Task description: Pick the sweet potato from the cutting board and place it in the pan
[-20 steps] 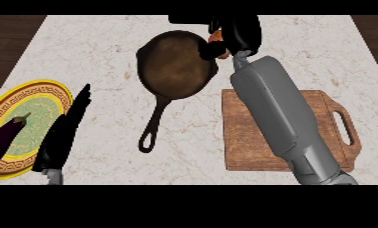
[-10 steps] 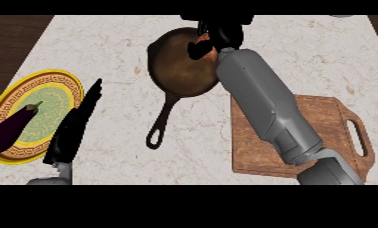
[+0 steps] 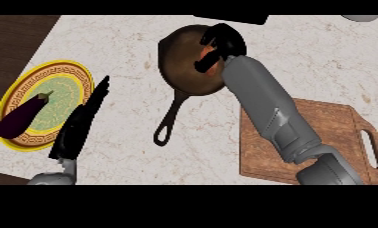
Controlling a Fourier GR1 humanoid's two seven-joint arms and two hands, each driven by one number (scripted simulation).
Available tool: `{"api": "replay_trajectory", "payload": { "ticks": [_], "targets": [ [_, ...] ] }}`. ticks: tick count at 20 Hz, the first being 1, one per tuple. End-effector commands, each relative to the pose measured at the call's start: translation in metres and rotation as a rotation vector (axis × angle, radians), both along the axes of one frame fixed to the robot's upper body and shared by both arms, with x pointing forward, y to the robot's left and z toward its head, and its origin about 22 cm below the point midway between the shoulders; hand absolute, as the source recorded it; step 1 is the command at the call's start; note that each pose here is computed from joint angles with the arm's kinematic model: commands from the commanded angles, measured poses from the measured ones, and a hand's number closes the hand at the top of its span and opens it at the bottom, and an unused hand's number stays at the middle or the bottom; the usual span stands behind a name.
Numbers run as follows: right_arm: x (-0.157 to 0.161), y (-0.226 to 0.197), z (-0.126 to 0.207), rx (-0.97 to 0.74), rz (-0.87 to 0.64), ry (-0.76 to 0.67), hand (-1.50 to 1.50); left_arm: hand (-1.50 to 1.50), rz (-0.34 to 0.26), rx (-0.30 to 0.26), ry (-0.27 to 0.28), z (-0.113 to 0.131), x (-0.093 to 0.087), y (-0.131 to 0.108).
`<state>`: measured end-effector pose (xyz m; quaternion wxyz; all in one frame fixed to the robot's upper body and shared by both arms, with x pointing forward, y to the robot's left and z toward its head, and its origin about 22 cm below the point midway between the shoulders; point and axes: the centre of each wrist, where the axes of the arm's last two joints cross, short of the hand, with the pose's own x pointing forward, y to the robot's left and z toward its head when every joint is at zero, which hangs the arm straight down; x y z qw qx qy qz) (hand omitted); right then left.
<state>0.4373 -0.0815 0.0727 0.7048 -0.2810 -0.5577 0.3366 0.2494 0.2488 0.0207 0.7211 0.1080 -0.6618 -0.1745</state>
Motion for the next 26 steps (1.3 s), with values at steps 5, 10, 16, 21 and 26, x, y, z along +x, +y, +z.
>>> {"api": "replay_trajectory", "payload": {
  "ticks": [5, 10, 16, 21, 26],
  "targets": [
    [0.004, -0.008, 0.003, 0.332, -0.094, -0.062, -1.50, 0.00, -0.020, -0.008, -0.002, 0.005, 0.012, -0.006],
    [0.006, -0.011, 0.008, 0.431, -0.184, -0.267, -1.50, 0.00, -0.008, -0.006, 0.013, 0.005, 0.010, 0.001],
    [0.010, -0.017, 0.012, 0.566, -0.390, -0.358, -1.50, 0.00, 0.030, -0.014, 0.017, -0.003, 0.003, -0.001],
    [0.005, -0.051, -0.016, 0.594, -0.472, -0.416, -1.50, 0.00, 0.090, -0.007, 0.015, -0.006, -0.006, 0.021],
    [0.001, -0.110, -0.034, 0.579, -0.410, -0.474, -1.50, 0.00, 0.136, -0.004, 0.029, -0.013, -0.010, 0.032]
  ]
}}
